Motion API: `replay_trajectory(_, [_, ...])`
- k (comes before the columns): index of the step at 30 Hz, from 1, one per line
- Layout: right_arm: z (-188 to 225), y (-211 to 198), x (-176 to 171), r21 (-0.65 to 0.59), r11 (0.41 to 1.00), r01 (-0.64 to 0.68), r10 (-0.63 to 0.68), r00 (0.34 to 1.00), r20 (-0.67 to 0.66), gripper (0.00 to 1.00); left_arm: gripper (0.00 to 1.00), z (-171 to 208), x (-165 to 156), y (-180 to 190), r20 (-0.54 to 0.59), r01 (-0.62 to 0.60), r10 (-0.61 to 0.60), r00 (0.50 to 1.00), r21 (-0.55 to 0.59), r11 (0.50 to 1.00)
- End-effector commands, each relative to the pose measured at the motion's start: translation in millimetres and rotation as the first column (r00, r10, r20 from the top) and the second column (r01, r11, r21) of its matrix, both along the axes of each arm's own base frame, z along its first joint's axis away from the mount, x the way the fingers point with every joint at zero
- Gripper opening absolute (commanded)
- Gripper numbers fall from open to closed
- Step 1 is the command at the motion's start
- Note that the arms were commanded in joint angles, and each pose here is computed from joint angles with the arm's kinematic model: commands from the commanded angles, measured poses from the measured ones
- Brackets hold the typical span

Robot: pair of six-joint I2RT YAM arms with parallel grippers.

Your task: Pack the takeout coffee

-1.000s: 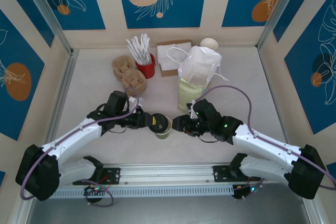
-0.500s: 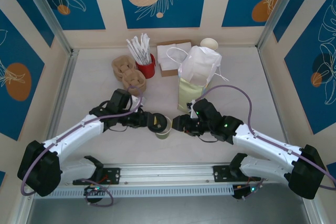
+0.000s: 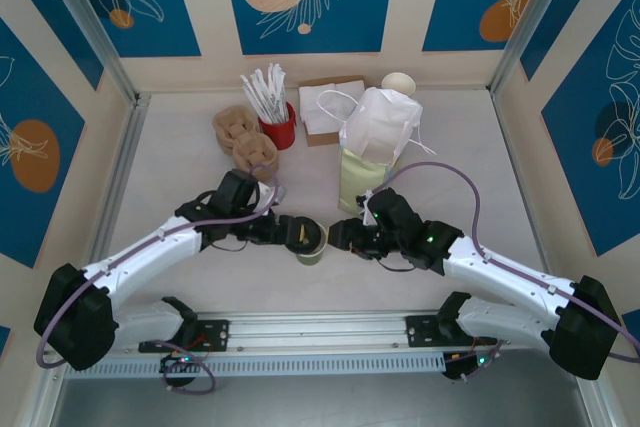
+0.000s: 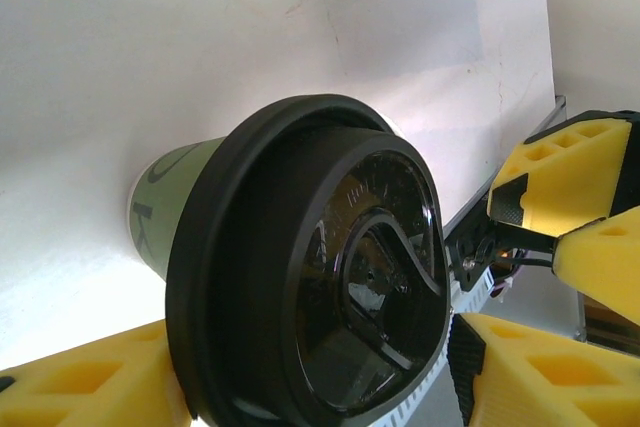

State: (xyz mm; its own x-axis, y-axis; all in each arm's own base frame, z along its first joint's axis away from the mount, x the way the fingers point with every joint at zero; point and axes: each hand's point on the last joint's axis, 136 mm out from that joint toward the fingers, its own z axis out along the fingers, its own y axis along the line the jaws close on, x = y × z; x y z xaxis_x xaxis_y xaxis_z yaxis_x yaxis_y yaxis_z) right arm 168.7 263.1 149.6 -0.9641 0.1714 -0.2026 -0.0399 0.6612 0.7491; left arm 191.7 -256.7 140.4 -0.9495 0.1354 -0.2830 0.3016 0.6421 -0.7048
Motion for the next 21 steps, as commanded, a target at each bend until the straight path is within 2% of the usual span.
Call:
replay_trajectory(1, [5.6, 1.4, 2.7, 0.004, 1.0, 0.007, -0.007, 1.0, 0.021, 0.5, 0.66, 4.5, 1.0, -5.0, 0.033, 0.03, -0.031, 0.999, 0.027, 0.999])
replay_trajectory(21, [5.0, 5.2, 5.6, 0.004, 1.0, 0.007, -0.007, 1.0, 0.018, 0.52, 0.76, 2.0, -6.8, -19.5, 0.054, 0.113, -0.117, 0.992, 0.078, 0.99])
